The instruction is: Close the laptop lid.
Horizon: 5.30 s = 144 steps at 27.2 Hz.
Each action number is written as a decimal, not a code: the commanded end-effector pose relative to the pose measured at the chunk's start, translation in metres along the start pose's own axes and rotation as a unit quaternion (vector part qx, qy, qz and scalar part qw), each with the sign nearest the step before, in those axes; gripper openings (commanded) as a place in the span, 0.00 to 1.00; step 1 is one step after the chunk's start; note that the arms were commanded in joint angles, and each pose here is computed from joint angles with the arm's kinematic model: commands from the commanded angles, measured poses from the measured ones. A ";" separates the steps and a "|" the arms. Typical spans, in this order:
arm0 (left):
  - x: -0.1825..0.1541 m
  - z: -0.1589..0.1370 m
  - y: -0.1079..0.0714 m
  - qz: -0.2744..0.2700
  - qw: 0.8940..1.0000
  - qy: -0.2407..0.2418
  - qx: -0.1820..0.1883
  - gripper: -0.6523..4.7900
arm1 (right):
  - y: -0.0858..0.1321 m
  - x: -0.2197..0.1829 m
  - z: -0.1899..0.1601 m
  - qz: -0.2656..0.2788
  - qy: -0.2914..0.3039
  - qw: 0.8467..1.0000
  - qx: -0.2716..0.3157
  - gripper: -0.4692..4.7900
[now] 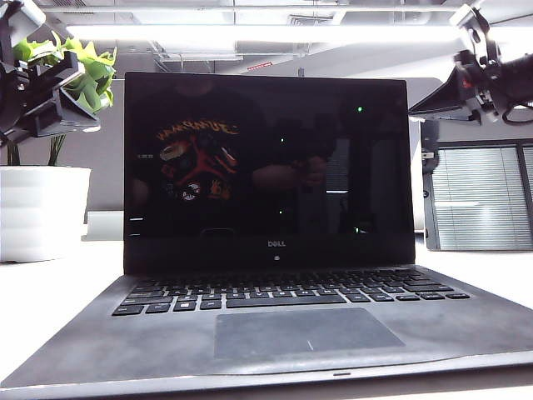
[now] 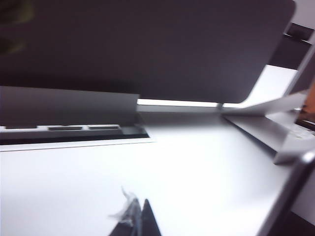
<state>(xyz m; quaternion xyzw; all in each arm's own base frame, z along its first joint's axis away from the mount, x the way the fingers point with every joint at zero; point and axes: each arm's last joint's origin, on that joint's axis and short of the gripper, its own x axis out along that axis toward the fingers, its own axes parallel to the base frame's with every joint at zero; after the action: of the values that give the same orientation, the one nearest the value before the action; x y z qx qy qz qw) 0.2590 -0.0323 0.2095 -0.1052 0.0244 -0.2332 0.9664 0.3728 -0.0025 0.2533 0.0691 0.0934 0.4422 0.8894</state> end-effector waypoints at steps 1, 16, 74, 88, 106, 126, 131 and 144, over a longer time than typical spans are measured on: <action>0.000 0.000 -0.001 -0.021 1.000 0.004 0.005 0.11 | -0.004 0.005 0.007 0.058 0.001 0.998 0.000 0.09; 0.041 0.009 0.016 -0.247 0.966 0.074 -0.017 0.11 | -0.001 0.008 0.007 0.134 0.015 0.991 0.022 0.09; 0.030 -0.020 0.002 -0.395 0.819 0.293 -0.295 0.11 | 0.035 -0.016 -0.060 0.194 0.175 0.906 0.332 0.09; -0.006 -0.074 -0.012 -0.309 0.784 0.421 -0.335 0.11 | 0.071 -0.035 -0.126 0.181 0.263 0.863 0.393 0.09; -0.013 -0.086 -0.009 -0.201 0.800 0.469 -0.315 0.11 | 0.078 -0.042 -0.149 0.142 0.321 0.854 0.385 0.09; -0.005 0.081 -0.025 0.053 0.987 0.150 0.002 0.11 | 0.059 -0.026 0.003 0.010 0.258 0.950 0.178 0.08; -0.035 0.121 -0.037 0.182 0.980 0.023 0.070 0.11 | 0.082 -0.039 0.063 -0.180 0.163 0.966 0.092 0.08; -0.059 0.135 -0.050 0.164 0.979 0.003 0.122 0.11 | 0.154 -0.064 0.127 -0.413 -0.013 0.909 -0.049 0.08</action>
<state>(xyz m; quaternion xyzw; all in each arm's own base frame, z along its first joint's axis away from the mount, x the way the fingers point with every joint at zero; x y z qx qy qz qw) 0.1983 -0.0223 0.3501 0.0164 0.0218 -0.0627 0.9977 0.2448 0.0343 0.4130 -0.0166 0.0877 0.0440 0.9950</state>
